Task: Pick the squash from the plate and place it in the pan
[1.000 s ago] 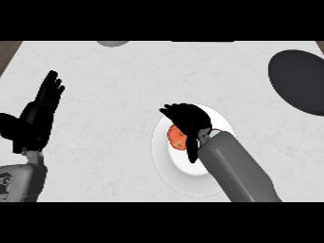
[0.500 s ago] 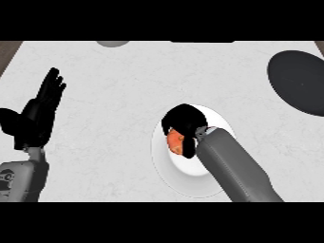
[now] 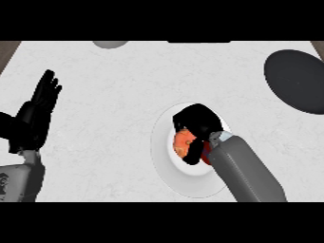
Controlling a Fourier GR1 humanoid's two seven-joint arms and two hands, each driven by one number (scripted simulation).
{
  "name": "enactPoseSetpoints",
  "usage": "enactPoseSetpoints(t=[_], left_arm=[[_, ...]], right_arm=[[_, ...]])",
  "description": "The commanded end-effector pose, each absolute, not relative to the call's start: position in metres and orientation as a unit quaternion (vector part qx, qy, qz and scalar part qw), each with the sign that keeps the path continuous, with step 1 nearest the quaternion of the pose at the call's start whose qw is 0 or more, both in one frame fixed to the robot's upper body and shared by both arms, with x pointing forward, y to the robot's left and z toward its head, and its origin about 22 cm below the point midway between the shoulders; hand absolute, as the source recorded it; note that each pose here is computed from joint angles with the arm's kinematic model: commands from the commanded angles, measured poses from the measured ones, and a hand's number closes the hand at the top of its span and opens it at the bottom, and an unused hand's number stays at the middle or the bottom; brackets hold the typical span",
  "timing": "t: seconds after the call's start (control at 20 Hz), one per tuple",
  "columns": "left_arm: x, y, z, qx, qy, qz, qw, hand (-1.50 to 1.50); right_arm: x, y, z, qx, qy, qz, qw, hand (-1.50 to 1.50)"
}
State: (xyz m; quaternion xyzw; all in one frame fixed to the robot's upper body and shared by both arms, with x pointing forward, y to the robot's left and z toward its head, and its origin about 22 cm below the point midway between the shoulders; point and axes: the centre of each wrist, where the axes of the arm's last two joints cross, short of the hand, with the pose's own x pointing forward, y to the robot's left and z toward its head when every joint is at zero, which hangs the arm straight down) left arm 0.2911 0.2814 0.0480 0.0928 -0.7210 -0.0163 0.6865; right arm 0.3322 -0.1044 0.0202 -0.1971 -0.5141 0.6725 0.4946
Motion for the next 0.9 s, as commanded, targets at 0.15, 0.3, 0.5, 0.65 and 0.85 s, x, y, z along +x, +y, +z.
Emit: enactPoseSetpoints(t=[0.15, 0.3, 0.5, 0.65, 0.85], left_arm=[[0.281, 0.282, 0.033, 0.103, -0.715, -0.008, 0.692, 0.00], [0.284, 0.284, 0.039, 0.107, -0.713, 0.001, 0.693, 0.00], [0.275, 0.293, 0.045, 0.100, -0.716, -0.009, 0.690, 0.00], [0.294, 0.283, 0.042, 0.101, -0.717, -0.017, 0.689, 0.00], [0.282, 0.288, 0.045, 0.090, -0.718, -0.019, 0.690, 0.00]], right_arm=[[0.314, -0.156, 0.050, -0.328, -0.530, 0.528, 0.577, 1.50], [0.294, -0.158, 0.089, -0.367, -0.605, 0.474, 0.523, 1.50], [0.274, -0.180, 0.125, -0.396, -0.634, 0.403, 0.528, 1.50], [0.272, -0.189, 0.151, -0.418, -0.646, 0.363, 0.525, 1.50], [0.275, -0.234, 0.161, -0.422, -0.668, 0.287, 0.541, 1.50]])
